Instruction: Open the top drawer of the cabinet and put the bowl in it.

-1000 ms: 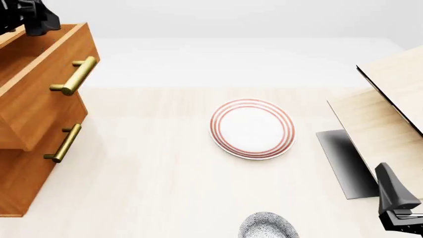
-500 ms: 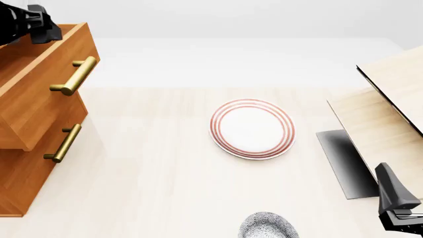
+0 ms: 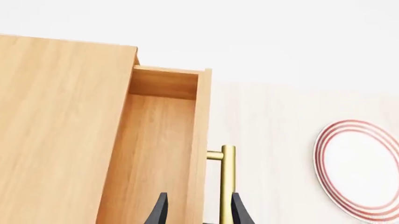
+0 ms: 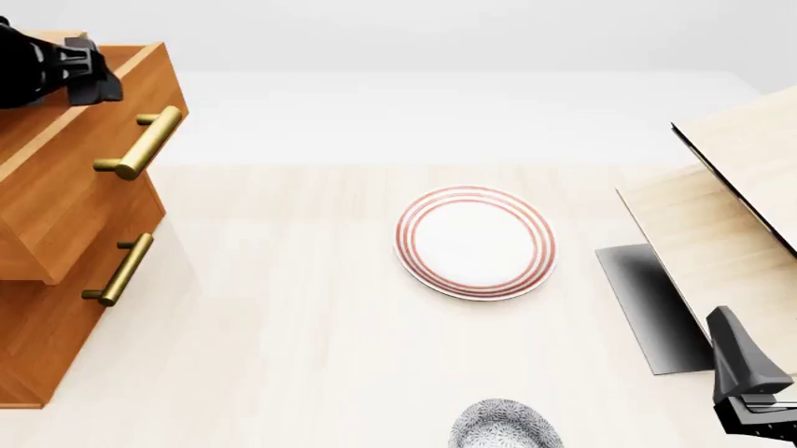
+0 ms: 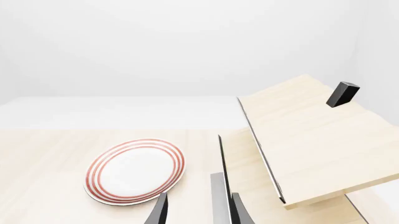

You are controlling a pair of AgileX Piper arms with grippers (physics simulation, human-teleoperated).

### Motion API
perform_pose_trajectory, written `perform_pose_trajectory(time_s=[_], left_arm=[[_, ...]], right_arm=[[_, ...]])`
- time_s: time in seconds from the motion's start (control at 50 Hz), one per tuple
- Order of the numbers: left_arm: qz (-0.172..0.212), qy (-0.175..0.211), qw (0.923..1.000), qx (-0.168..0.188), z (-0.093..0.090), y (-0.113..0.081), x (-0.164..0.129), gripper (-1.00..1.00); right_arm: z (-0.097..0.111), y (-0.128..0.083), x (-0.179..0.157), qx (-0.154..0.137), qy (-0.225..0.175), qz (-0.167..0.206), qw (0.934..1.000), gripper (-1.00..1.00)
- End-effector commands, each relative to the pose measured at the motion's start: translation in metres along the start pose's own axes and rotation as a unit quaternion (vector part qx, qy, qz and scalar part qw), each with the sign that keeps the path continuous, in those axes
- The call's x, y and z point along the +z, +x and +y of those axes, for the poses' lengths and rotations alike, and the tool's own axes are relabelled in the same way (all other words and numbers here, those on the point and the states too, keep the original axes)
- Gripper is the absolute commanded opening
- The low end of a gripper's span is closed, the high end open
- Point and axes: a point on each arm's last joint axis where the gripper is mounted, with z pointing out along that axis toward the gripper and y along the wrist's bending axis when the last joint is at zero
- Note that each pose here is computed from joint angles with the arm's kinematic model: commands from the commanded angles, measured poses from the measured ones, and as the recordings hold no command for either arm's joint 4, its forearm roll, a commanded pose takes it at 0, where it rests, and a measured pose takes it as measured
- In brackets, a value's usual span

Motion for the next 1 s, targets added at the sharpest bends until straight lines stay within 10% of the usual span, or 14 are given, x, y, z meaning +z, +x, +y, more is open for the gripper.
perform_pose_trajectory(time_s=[0.02, 1.0], left_arm=[[0.014, 0.001, 0.9999, -0.001, -0.001, 0.008, 0.010, 1.00], [0.033, 0.034, 0.9982, 0.037, -0.026, 0.017, 0.033, 1.00]], right_arm=[[0.000, 0.000, 0.000, 0.000, 0.000, 0.000, 1.0000, 1.00], [0.000, 0.000, 0.000, 0.000, 0.000, 0.000, 1.0000, 1.00]])
